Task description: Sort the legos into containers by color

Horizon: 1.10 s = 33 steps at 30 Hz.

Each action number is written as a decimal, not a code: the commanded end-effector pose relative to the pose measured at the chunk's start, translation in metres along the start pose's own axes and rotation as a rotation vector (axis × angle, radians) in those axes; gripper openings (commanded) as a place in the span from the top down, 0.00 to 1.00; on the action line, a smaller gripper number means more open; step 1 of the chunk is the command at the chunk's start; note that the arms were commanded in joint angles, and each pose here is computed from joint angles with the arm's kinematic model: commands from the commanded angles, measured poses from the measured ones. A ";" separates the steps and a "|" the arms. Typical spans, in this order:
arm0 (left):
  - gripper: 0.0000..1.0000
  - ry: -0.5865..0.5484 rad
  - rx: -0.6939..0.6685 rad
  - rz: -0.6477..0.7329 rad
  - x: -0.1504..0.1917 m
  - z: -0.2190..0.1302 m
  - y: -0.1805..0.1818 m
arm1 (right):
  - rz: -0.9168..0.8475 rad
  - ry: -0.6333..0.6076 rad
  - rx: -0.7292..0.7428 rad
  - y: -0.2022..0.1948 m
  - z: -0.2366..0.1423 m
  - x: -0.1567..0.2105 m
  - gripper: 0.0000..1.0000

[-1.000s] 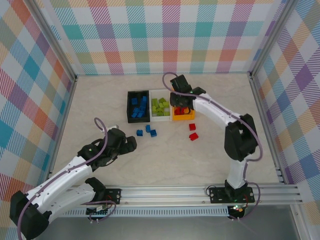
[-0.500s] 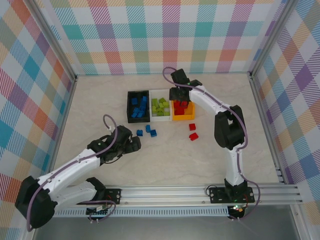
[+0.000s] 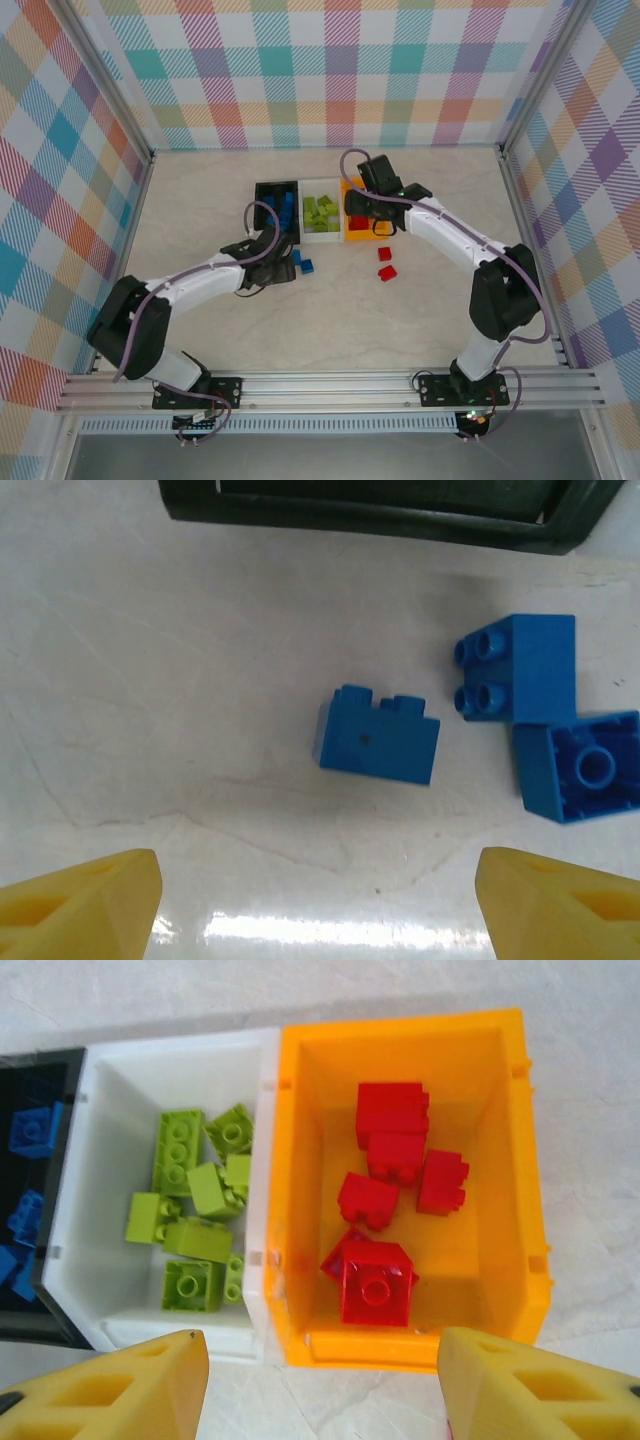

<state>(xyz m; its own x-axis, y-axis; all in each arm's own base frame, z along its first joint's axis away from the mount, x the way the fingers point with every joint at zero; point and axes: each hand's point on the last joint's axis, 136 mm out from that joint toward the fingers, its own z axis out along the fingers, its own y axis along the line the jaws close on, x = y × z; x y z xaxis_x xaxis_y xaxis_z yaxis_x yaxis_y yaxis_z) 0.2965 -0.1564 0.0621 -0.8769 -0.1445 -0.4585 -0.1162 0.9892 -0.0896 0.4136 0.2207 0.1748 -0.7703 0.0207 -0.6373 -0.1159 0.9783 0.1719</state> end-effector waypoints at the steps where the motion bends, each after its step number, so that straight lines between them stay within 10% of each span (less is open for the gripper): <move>1: 0.18 -0.016 -0.071 0.055 -0.013 0.009 0.002 | 0.019 -0.020 -0.019 0.000 -0.002 0.001 0.38; 12: 0.24 0.018 -0.145 0.108 -0.020 0.039 -0.005 | 0.021 -0.061 -0.026 -0.001 -0.016 -0.009 0.39; 33: 0.71 -0.063 -0.091 0.049 -0.034 0.010 -0.004 | 0.026 -0.060 -0.031 -0.003 -0.022 -0.005 0.40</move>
<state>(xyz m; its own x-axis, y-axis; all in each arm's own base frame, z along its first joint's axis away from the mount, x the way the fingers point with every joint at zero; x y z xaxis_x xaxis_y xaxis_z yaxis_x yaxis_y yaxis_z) 0.3334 -0.1626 0.0362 -0.8875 -0.0371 -0.4593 -0.0765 0.9948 0.0675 0.4074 0.2158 0.1845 -0.7486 0.0384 -0.6619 -0.1176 0.9748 0.1896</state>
